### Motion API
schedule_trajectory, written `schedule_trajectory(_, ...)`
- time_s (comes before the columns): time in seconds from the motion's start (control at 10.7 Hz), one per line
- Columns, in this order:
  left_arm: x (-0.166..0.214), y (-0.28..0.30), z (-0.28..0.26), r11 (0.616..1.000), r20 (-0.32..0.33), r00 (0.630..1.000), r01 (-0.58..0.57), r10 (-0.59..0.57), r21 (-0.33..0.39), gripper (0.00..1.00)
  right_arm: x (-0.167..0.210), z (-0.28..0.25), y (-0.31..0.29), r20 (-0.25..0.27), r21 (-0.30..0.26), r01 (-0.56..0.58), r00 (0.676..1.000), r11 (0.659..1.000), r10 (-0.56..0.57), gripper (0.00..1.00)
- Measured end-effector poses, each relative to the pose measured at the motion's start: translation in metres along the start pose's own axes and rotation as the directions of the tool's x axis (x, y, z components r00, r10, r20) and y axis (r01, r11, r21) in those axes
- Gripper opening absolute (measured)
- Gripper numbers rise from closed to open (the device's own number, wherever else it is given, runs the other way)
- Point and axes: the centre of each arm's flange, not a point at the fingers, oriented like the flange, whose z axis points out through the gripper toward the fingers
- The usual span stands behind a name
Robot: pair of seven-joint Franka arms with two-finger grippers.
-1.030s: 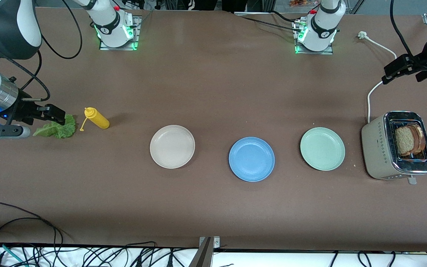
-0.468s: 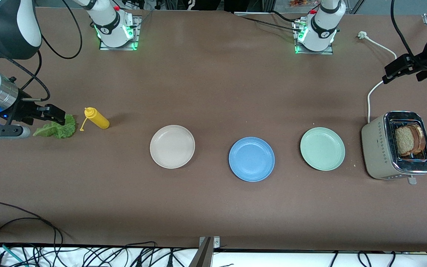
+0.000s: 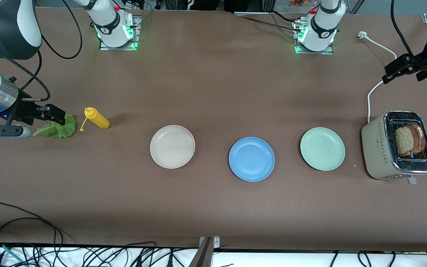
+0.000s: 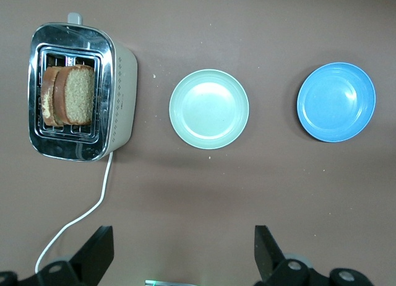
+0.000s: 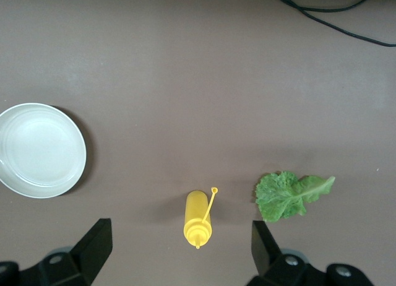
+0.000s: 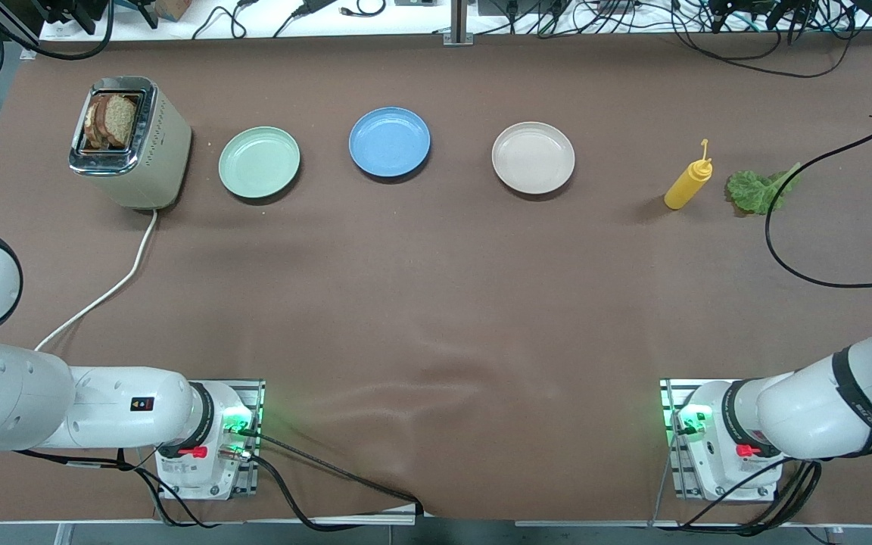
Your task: Make sandwich in blue plate with both arms
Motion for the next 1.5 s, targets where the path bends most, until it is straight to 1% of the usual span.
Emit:
schedule_trajectory(0.75, 0.0, 0.0, 0.0, 1.0, 0.0, 1.0, 0.0, 0.0, 0.0, 1.0, -0.0002, 0.0009, -0.0008, 0.002, 0.0, 0.001, 1.0, 1.0, -0.001, 1.0)
schedule_trajectory(1.12, 0.0, 0.0, 0.0, 1.0, 0.0, 1.0, 0.0, 0.0, 0.0, 1.0, -0.0003, -0.0004, 0.0003, 0.0, 0.0, -0.071, 0.997, 0.997, 0.071, 1.0)
schedule_trajectory(1.5, 0.0, 0.0, 0.0, 1.0, 0.0, 1.0, 0.0, 0.0, 0.0, 1.0, -0.0005, -0.0039, 0.0054, -0.008, 0.001, -0.086, 0.996, 0.996, 0.086, 1.0)
